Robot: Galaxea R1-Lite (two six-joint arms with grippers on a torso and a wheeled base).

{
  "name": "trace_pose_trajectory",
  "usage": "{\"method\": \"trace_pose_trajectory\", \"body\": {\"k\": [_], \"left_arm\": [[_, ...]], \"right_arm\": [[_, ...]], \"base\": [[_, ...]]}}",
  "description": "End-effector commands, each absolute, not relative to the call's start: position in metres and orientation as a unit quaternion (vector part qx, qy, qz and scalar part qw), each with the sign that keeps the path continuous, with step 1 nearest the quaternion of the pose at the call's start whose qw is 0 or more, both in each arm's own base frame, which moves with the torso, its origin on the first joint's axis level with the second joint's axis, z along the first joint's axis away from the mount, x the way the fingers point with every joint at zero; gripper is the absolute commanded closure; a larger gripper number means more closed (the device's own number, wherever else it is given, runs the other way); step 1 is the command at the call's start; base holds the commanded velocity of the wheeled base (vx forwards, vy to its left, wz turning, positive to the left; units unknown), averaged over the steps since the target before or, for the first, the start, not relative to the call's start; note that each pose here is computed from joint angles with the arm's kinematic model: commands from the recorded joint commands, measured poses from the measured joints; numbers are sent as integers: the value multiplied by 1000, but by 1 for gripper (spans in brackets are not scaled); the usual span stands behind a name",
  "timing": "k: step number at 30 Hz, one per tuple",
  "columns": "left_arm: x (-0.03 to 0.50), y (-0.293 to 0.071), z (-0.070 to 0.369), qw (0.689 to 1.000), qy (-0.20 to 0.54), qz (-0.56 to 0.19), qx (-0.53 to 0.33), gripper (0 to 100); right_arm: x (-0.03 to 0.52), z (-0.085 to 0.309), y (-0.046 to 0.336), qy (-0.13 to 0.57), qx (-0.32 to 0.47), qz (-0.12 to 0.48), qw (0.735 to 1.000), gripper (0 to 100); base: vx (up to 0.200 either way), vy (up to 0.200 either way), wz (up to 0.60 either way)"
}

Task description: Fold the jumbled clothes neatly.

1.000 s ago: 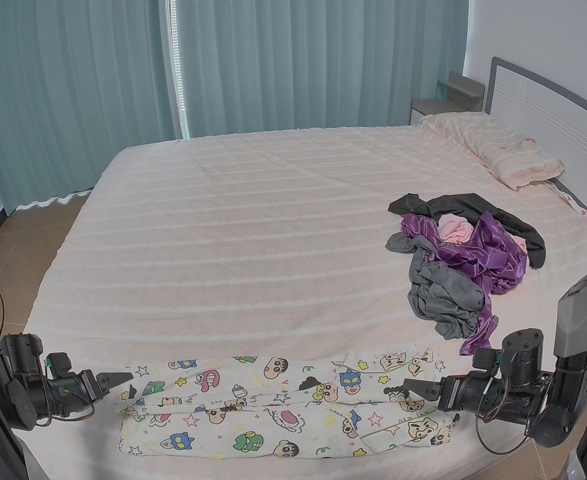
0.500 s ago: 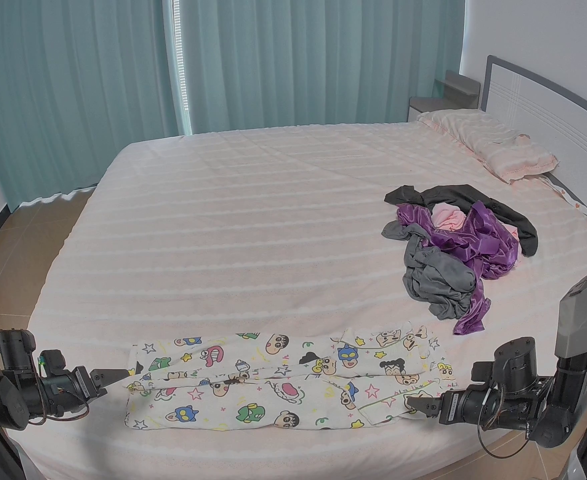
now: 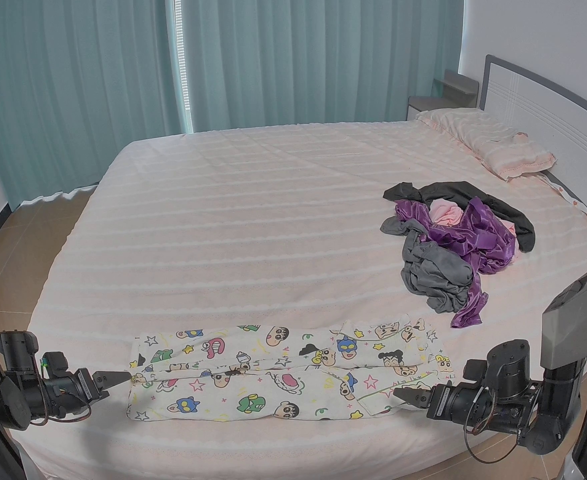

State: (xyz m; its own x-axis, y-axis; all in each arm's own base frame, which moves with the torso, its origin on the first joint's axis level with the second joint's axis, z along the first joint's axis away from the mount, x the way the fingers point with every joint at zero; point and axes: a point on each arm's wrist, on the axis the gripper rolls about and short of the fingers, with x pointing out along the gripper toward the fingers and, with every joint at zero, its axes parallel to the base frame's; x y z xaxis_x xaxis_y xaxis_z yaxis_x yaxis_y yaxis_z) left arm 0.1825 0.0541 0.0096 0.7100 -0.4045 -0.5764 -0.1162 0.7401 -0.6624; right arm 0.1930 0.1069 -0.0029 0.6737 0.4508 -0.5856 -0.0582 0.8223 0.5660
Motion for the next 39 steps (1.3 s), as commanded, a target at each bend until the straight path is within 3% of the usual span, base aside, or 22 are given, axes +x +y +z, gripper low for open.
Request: {"method": "trace_pose_trajectory", "body": {"k": [1, 9, 10, 33, 34, 39], "left_arm": [[179, 52, 3, 845, 389, -80, -359, 0], [179, 52, -3, 847, 398, -87, -342, 0], [179, 52, -4, 846, 399, -87, -342, 0], [179, 52, -4, 846, 399, -87, -342, 0], [179, 52, -4, 846, 399, -87, -342, 0], [179, 52, -4, 846, 400, -88, -341, 0]], "right_arm": [[196, -12, 107, 389, 265, 133, 872, 0], [208, -17, 109, 383, 289, 118, 869, 0], [208, -18, 109, 383, 289, 117, 869, 100], [187, -19, 106, 411, 249, 116, 869, 100], [187, -19, 106, 413, 248, 116, 869, 0], [184, -24, 103, 436, 227, 106, 865, 0]], "base": [[0, 0, 0], [0, 0, 0], [0, 0, 0], [0, 0, 0], [0, 0, 0], [0, 0, 0]]}}
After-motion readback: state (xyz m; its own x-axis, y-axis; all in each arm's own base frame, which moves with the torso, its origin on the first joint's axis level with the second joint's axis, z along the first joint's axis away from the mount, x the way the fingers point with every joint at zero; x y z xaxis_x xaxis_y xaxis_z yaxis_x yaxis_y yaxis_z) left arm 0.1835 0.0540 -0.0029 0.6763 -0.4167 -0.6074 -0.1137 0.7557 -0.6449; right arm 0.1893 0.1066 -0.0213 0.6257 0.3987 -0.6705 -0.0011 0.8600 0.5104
